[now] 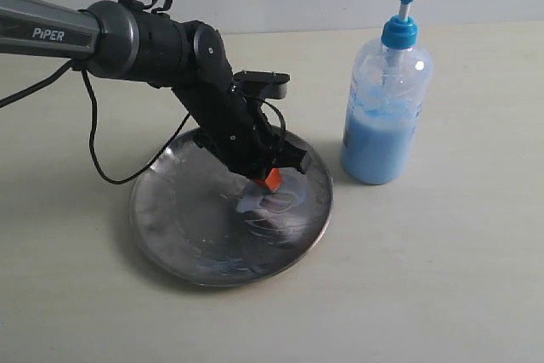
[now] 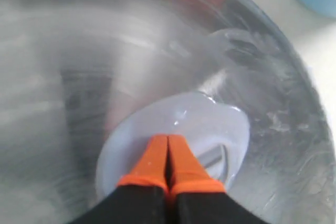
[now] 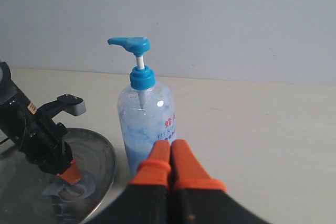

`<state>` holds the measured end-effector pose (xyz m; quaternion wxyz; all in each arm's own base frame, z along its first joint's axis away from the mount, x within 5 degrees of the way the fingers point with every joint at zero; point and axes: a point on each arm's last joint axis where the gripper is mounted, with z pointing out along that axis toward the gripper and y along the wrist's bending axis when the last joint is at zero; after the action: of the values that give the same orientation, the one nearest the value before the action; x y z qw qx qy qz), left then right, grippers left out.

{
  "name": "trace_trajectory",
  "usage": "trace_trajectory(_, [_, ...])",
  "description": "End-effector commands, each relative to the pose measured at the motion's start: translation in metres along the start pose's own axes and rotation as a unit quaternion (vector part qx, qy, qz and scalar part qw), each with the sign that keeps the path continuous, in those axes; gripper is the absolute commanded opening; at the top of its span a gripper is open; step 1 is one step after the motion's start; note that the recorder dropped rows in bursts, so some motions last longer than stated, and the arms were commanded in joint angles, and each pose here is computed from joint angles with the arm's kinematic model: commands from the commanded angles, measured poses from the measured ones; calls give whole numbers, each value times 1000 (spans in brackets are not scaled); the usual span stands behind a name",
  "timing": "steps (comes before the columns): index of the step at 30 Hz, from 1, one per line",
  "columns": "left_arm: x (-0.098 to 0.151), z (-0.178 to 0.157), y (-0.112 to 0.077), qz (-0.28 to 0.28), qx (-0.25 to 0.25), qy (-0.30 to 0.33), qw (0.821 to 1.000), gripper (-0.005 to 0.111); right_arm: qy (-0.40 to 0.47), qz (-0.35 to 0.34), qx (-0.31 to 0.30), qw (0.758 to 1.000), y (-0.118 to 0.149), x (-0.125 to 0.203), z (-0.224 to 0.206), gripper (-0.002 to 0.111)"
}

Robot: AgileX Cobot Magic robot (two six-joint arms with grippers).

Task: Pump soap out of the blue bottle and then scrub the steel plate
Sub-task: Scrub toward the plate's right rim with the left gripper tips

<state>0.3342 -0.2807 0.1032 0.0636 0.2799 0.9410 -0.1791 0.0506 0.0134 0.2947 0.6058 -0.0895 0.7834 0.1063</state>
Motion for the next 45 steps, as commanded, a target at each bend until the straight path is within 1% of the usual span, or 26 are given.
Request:
trace_trajectory(1, [10, 20, 1, 11, 2, 22, 1000, 0, -10, -2, 1, 1000, 0, 0, 0, 0])
trace_trajectory(7, [14, 27, -23, 56, 8, 27, 998, 0, -10, -2, 1, 1000, 0, 0, 0, 0])
trace_trajectory(11, [16, 30, -36, 74, 10, 26, 997, 0, -10, -2, 1, 1000, 0, 0, 0, 0])
trace_trajectory(13, [17, 31, -39, 79, 10, 27, 996, 0, -10, -2, 1, 1000, 0, 0, 0, 0])
trace_trajectory(16, [18, 31, -37, 92, 1, 30, 995, 0, -10, -2, 1, 1000, 0, 0, 0, 0])
trace_trajectory(20, [18, 30, -30, 107, -26, 35, 993, 0, -10, -2, 1, 1000, 0, 0, 0, 0])
trace_trajectory(25, [16, 27, -13, 94, -60, 43, 993, 0, -10, -2, 1, 1000, 0, 0, 0, 0])
trace_trajectory(32, [14, 20, 10, 56, -66, 46, 995, 0, -10, -2, 1, 1000, 0, 0, 0, 0])
trace_trajectory(39, [14, 14, 31, 30, -69, 57, 995, 0, -10, -2, 1, 1000, 0, 0, 0, 0])
trace_trajectory(45, [20, 12, 35, 27, -68, 88, 993, 0, -10, -2, 1, 1000, 0, 0, 0, 0])
